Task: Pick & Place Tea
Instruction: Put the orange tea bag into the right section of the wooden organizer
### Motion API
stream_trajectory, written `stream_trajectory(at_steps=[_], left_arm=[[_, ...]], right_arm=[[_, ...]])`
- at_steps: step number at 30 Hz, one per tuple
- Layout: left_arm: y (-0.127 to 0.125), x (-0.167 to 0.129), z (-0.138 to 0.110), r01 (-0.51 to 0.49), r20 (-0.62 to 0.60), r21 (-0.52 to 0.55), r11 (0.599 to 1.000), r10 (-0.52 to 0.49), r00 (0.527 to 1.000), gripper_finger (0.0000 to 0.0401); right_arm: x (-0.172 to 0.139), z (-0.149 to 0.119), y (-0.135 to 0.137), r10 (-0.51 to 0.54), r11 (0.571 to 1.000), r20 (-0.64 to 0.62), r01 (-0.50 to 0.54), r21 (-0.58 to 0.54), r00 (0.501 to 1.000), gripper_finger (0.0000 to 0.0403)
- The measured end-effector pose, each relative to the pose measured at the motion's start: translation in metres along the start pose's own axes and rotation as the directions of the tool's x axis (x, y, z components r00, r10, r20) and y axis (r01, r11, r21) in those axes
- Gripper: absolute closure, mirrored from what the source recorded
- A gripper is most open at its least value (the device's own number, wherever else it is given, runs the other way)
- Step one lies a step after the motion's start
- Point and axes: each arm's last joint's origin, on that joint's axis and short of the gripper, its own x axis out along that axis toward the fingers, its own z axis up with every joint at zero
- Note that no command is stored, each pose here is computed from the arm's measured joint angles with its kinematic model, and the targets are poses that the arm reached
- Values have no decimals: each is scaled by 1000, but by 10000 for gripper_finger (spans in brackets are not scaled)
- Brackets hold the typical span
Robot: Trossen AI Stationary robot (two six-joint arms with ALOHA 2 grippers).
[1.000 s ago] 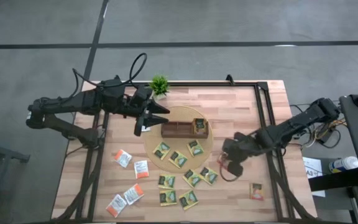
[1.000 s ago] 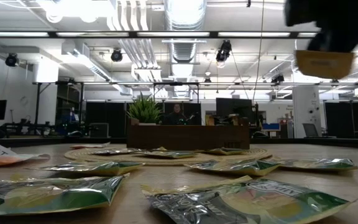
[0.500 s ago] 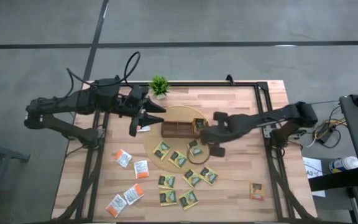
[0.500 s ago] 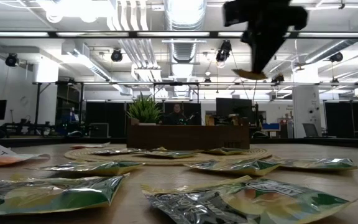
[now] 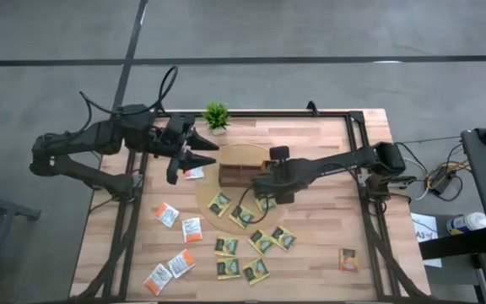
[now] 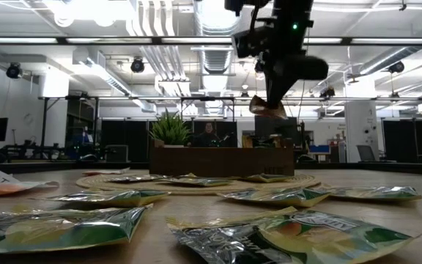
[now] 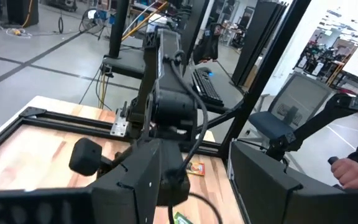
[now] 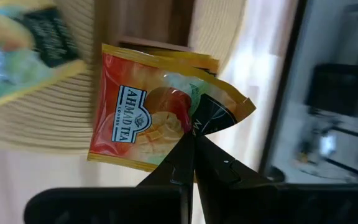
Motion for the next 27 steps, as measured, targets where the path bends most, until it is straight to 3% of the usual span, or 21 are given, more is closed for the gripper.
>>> stream_trajectory(at_steps=[4, 9, 27], left_arm=[[0, 0, 0, -1, -2, 10, 1000, 1, 1000, 213], [0, -1, 0, -1, -3, 27, 1000, 1, 1000, 213], [0, -1, -1, -4, -13, 14, 1000, 4, 1000, 213]], right_arm=[[5, 4, 2, -66, 997, 1, 66, -31, 998, 395], [12, 9, 1, -71, 997, 22, 72, -27, 997, 395], [53, 15, 15, -165, 982, -110, 153, -113, 980, 395]])
